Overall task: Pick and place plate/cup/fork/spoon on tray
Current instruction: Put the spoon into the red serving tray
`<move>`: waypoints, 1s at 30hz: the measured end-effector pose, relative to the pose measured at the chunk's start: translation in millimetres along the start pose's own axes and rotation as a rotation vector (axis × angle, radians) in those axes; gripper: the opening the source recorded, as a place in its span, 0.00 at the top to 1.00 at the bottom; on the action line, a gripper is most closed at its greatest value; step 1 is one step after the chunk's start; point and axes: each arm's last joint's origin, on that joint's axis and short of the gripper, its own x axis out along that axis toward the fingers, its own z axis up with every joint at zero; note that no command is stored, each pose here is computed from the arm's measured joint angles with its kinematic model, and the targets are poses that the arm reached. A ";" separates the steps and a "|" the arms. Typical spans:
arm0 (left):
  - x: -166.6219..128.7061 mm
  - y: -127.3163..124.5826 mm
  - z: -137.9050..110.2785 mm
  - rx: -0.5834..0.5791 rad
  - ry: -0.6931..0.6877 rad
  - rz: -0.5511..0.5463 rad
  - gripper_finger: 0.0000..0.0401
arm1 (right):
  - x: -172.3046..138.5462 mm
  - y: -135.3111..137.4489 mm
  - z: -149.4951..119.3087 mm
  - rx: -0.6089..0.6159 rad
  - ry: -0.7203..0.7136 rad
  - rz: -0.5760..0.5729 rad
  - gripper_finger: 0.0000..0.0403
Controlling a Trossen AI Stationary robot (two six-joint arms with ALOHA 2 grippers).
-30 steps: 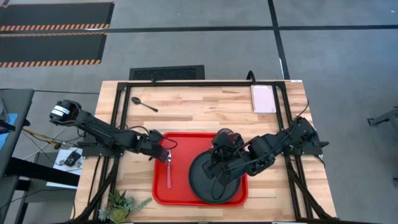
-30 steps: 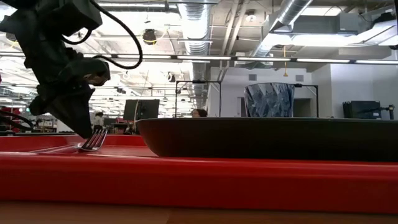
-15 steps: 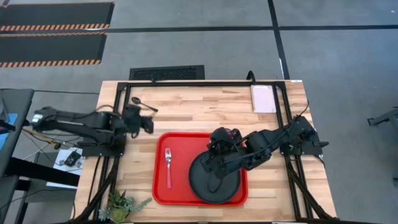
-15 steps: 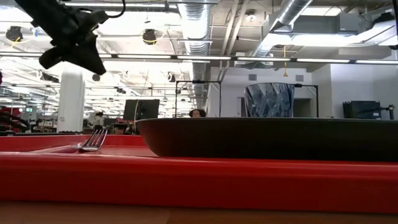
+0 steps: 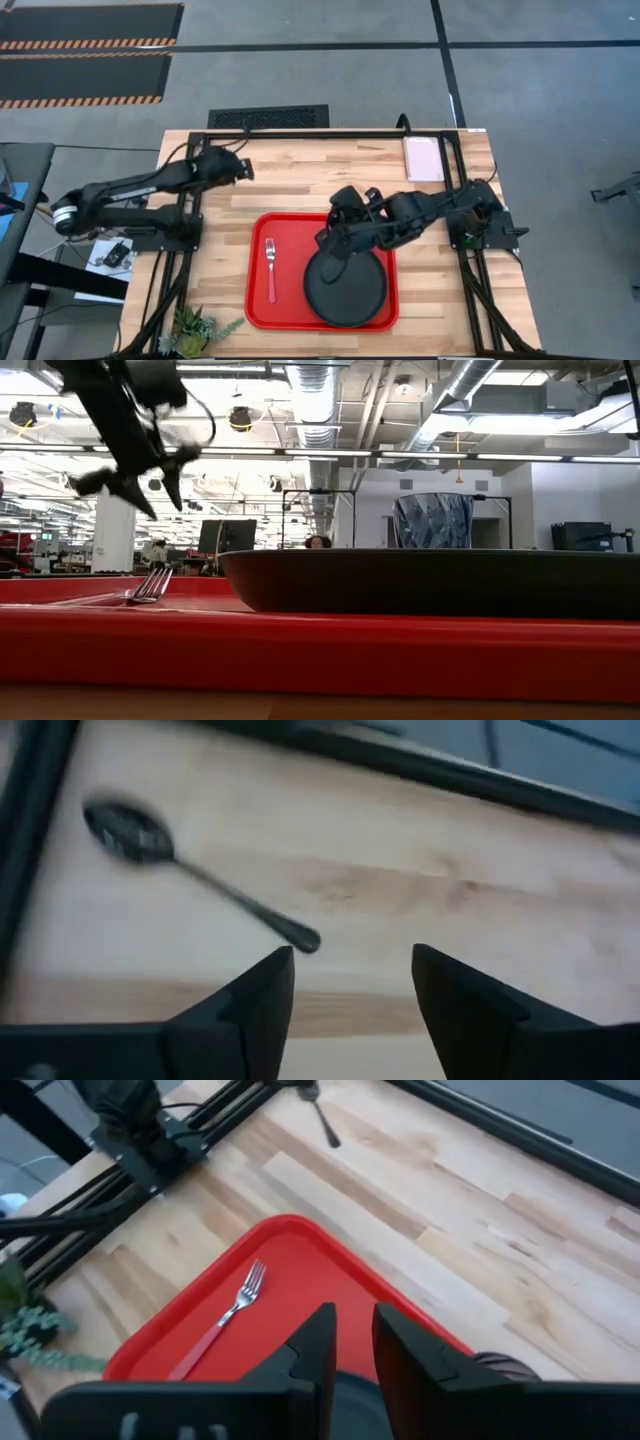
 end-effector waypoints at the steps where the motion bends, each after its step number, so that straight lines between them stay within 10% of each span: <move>1: 9.3 1.1 2.4 -0.058 0.024 0.014 0.52 | 1.3 -1.0 1.5 0.004 -0.001 -0.004 0.77; 12: 90.4 12.2 29.2 -0.307 0.160 0.056 0.52 | 15.2 -13.1 17.5 0.012 -0.007 -0.054 0.77; 30: 120.6 35.1 29.2 -0.619 0.187 0.265 0.52 | 22.9 -29.7 22.7 -0.023 0.037 -0.157 0.77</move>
